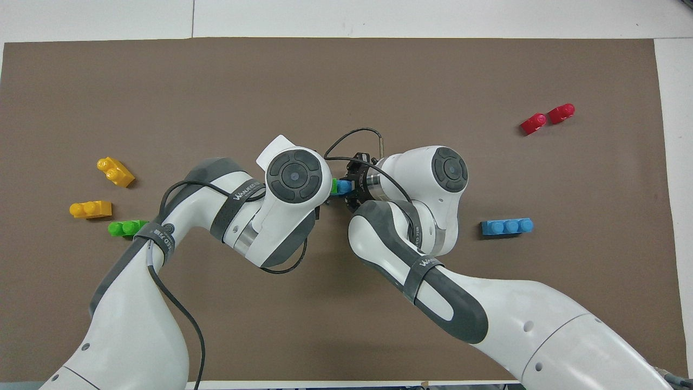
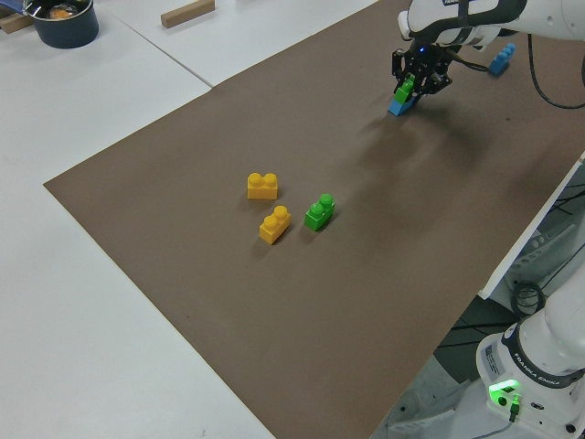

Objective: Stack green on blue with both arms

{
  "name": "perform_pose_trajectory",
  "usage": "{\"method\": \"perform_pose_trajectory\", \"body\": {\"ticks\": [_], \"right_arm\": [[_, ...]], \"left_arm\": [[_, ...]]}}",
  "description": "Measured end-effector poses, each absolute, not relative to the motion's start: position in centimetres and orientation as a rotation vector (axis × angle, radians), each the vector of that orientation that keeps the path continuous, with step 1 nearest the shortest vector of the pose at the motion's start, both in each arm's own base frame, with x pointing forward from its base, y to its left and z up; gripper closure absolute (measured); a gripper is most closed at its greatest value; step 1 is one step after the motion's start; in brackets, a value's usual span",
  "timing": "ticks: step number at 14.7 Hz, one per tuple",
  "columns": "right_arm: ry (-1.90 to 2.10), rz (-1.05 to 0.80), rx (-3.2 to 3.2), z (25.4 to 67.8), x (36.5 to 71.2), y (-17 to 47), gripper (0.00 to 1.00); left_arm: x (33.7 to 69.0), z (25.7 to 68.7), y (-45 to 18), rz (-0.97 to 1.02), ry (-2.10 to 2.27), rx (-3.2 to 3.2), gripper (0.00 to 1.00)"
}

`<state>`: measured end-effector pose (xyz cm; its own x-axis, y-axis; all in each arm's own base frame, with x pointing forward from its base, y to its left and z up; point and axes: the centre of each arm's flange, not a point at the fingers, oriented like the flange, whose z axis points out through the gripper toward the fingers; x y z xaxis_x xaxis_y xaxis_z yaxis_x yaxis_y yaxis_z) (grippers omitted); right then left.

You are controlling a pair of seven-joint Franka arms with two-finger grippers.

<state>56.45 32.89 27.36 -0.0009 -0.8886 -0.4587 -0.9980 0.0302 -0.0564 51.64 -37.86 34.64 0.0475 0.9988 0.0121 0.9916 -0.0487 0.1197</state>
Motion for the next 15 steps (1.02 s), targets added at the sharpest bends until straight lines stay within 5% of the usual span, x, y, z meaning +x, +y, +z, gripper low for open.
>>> {"method": "perform_pose_trajectory", "body": {"ticks": [3, 9, 15], "right_arm": [[1.948, 0.407, -1.915, 27.4, 56.5, 32.9, 0.66], [1.948, 0.407, -1.915, 27.4, 56.5, 32.9, 0.66], [1.948, 0.407, -1.915, 27.4, 56.5, 32.9, 0.66]], "left_arm": [[51.6, 34.5, -37.8, 0.157, 2.104, 2.231, 0.6], [52.6, 35.9, -35.7, 0.179, 2.14, 2.221, 0.02], [54.8, 40.4, -29.9, 0.221, 2.063, 2.303, 0.0]]}}
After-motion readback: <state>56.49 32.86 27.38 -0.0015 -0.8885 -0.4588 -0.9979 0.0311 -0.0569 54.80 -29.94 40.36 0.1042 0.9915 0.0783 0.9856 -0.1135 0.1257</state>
